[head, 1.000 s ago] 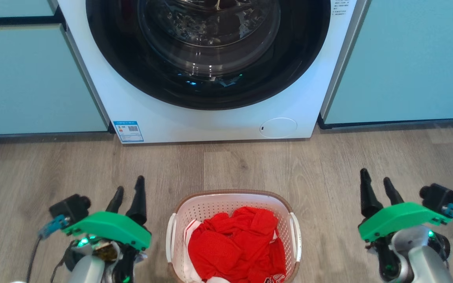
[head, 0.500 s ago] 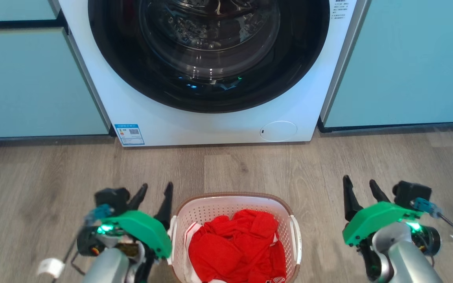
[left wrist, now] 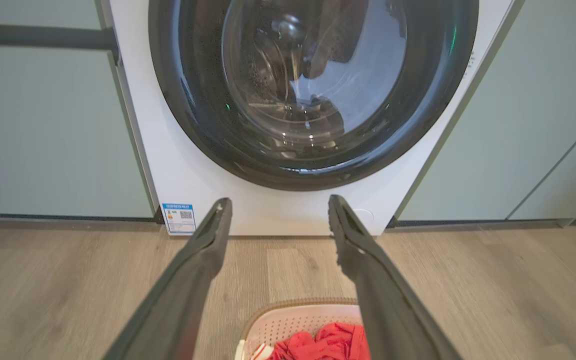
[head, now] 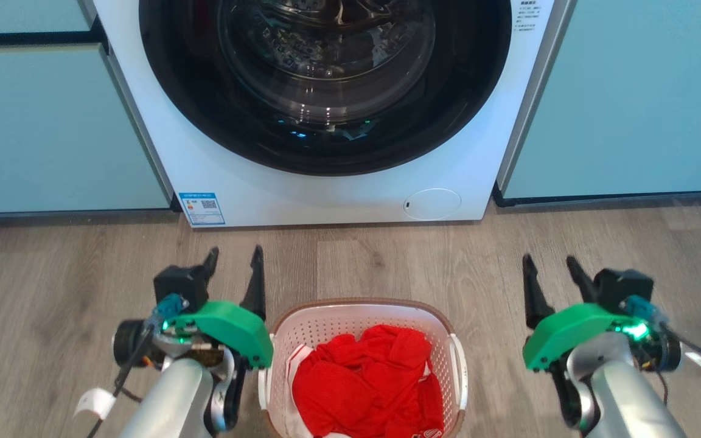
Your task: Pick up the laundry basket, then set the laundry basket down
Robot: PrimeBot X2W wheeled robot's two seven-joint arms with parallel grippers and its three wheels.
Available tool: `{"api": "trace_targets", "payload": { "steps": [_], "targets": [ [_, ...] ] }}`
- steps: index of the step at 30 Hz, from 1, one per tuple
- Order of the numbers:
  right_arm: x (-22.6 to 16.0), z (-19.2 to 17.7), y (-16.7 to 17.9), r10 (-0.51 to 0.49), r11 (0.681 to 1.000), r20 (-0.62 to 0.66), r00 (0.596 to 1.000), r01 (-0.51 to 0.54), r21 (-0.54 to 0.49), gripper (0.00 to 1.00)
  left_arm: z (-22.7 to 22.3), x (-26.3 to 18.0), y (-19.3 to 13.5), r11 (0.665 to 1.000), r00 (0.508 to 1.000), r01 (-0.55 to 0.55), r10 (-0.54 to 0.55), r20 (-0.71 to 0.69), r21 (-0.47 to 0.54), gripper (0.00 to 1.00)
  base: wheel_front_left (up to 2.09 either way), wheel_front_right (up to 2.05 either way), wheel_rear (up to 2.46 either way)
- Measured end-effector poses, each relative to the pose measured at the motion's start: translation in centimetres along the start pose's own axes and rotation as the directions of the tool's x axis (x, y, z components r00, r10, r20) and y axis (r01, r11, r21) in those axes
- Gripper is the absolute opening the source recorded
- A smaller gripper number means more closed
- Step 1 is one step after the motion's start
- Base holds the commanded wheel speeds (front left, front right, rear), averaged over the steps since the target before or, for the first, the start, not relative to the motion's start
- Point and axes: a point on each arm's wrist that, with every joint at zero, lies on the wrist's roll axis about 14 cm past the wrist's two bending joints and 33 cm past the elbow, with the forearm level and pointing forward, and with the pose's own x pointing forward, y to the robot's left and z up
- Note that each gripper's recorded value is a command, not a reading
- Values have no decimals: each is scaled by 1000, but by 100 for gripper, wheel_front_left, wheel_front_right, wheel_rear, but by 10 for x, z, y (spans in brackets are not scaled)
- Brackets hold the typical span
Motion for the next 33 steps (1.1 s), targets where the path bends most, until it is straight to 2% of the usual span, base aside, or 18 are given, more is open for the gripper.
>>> {"api": "trace_targets", "payload": {
  "steps": [8, 14, 17, 22, 29, 33],
  "targets": [
    [6, 47, 14, 50, 998, 160, 986, -44, -40, 100, 51, 1, 4, 998, 982, -58, 51, 180, 33, 100, 0, 0, 0],
    [1, 50, 19, 71, 994, 182, 981, -54, -97, 100, 75, -5, 2, 992, 959, -93, 64, 278, 89, 100, 0, 0, 0],
    [0, 47, 22, 81, 991, 177, 981, -60, -120, 100, 72, -6, 1, 990, 960, -93, 62, 272, 104, 100, 0, 0, 0],
    [0, 42, 30, 115, 979, 163, 980, -85, -185, 100, 36, -7, 4, 988, 983, -72, 47, 175, 139, 100, 0, 0, 0],
    [0, 45, 35, 140, 962, 175, 975, -92, -255, 100, 42, -7, 3, 982, 977, -71, 33, 208, 175, 100, 0, 0, 0],
    [-1, 39, 31, 131, 962, 157, 979, -88, -257, 100, 43, -5, 7, 987, 977, -72, 41, 207, 142, 100, 0, 0, 0]
  ]
}}
